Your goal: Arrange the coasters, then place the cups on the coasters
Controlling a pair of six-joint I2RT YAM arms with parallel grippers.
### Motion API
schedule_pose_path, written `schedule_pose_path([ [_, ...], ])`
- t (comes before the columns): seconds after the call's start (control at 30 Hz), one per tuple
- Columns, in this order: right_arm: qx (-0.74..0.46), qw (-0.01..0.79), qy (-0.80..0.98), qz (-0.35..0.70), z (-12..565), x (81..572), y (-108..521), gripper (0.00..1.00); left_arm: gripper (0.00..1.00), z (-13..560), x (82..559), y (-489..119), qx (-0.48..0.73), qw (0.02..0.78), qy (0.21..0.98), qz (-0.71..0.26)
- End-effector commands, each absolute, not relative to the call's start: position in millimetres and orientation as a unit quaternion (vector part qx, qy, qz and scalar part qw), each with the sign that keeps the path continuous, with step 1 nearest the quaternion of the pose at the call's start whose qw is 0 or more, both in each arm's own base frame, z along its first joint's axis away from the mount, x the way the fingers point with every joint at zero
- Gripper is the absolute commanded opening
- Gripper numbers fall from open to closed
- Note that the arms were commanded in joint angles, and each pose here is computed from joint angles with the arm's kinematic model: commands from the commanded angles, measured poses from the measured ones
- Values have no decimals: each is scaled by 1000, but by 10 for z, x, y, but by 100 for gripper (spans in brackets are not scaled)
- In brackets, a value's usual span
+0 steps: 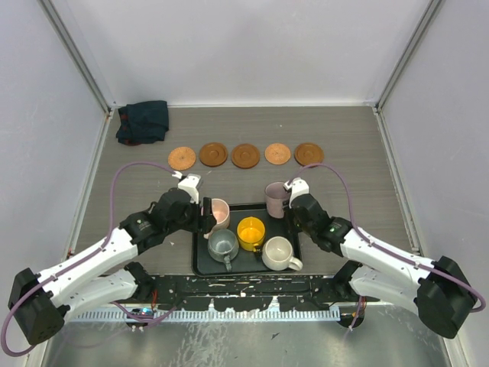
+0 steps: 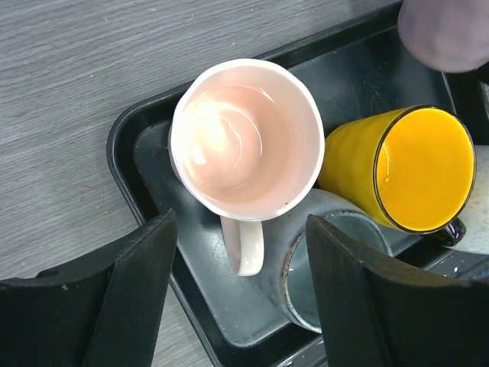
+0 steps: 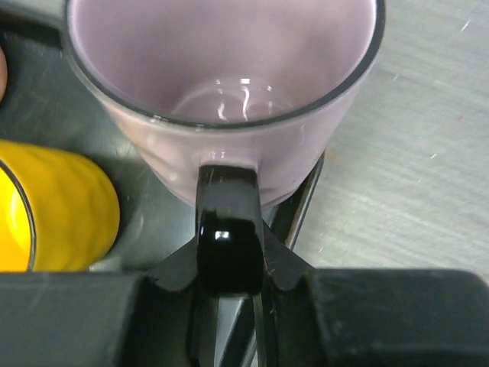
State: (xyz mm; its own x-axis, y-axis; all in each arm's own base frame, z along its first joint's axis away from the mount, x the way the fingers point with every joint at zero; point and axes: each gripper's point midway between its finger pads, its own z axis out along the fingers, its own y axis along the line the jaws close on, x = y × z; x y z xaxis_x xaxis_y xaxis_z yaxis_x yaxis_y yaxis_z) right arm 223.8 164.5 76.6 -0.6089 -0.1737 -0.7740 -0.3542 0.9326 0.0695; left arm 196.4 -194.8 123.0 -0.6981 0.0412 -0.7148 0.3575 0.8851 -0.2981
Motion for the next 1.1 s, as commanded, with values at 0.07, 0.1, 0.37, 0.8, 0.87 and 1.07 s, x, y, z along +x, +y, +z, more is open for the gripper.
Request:
schedule_pose_path([
  [0.07, -130, 414, 880, 192, 845, 2159, 1898, 1, 70, 1472, 2085, -2060, 107, 402, 880, -231],
  [0.1, -130, 402, 886, 190, 790, 2133, 1897, 1, 70, 1483, 2087, -2063, 107, 403, 879, -232],
  [0.37, -111, 344, 913, 188, 567, 1980, 1887, 4, 70, 1527, 2060, -2038, 105, 406, 877, -235],
  [0.8, -97, 316, 927, 179, 543, 1816, 1832, 54, 70, 1530, 2061, -2054, 106, 404, 877, -238],
  [0.87, -98, 319, 926, 179, 580, 1823, 1842, 55, 70, 1526, 2057, -2057, 106, 403, 877, -238],
  [1.07, -100, 321, 928, 161, 593, 1873, 1836, 55, 70, 1525, 2050, -2047, 103, 405, 876, -240],
])
